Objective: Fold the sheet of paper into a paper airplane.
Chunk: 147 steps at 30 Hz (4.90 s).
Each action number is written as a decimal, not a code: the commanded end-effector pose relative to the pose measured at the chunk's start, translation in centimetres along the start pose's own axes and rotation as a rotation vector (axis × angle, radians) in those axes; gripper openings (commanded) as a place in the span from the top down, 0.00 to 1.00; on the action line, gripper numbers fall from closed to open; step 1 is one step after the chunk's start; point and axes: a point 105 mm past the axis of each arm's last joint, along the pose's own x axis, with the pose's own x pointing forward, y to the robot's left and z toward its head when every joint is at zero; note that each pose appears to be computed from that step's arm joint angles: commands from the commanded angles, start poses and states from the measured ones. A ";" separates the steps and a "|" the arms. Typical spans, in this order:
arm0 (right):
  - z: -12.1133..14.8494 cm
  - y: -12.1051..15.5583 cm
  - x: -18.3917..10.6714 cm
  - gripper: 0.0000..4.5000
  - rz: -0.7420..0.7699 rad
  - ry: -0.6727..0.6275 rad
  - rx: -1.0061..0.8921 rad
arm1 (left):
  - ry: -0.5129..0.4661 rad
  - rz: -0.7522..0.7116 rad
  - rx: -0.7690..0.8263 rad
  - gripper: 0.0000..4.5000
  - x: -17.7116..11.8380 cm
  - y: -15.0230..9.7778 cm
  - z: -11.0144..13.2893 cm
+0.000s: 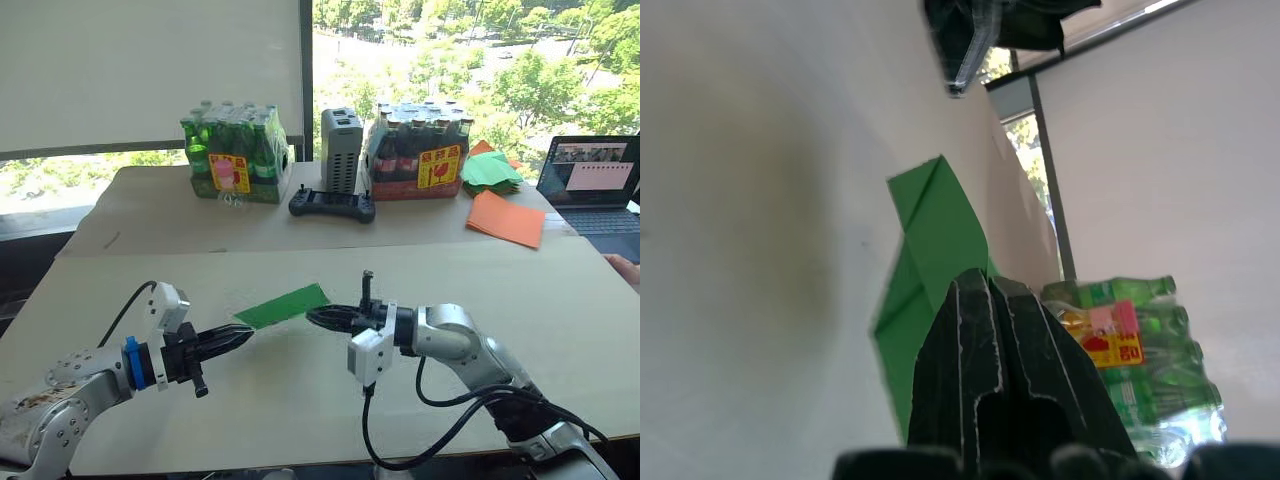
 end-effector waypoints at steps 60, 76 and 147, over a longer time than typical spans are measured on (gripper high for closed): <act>-1.5 1.3 2.3 0.99 0.192 0.156 1.069 | 0.022 -0.008 0.032 0.93 0.6 -1.1 -1.4; -0.8 2.8 2.4 0.99 0.221 0.177 1.025 | 0.120 -0.011 0.120 0.93 3.5 0.0 -2.5; -2.9 3.2 -0.1 0.41 -0.075 0.209 1.826 | 0.233 -0.014 0.192 0.93 4.7 0.3 -5.6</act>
